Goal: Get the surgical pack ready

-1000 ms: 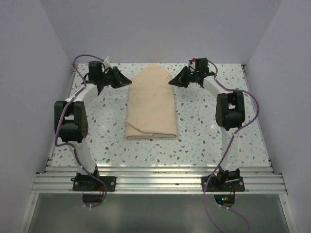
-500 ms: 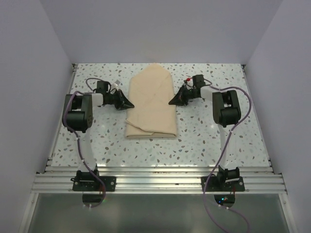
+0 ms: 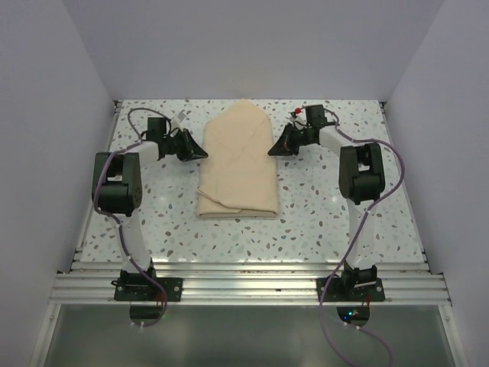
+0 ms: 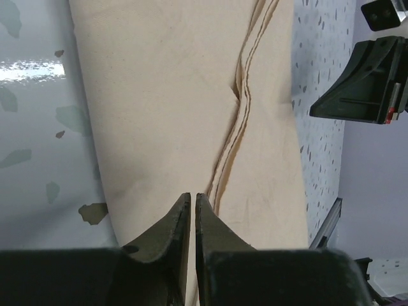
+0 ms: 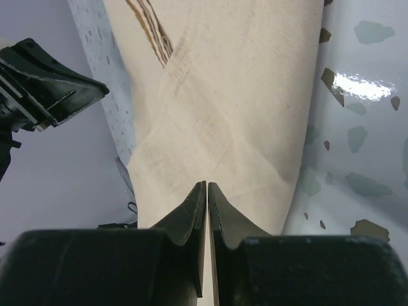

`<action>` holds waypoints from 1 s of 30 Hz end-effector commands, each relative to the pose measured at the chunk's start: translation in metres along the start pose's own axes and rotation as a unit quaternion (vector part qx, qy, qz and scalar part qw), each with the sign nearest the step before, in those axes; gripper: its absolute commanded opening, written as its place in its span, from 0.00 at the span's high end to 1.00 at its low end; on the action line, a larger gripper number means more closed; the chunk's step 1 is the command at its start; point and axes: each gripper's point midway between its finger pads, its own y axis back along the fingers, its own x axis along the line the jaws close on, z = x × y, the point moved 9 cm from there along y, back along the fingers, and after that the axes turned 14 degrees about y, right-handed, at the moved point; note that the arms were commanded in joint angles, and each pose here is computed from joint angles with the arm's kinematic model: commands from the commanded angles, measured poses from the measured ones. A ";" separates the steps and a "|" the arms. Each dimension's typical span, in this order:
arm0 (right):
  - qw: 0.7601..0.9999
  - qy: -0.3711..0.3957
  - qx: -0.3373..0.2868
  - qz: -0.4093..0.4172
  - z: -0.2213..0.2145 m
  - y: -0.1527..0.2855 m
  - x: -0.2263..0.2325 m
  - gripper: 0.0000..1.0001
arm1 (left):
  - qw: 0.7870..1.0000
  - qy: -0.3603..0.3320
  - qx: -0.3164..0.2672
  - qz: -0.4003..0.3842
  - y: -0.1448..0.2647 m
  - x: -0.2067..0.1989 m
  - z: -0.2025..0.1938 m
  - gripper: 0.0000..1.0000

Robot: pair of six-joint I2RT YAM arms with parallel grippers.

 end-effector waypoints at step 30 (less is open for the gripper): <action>0.972 0.105 -0.168 -0.127 0.113 -0.020 -0.027 0.11 | 0.974 -0.056 -0.216 -0.032 -0.059 -0.025 0.131 0.36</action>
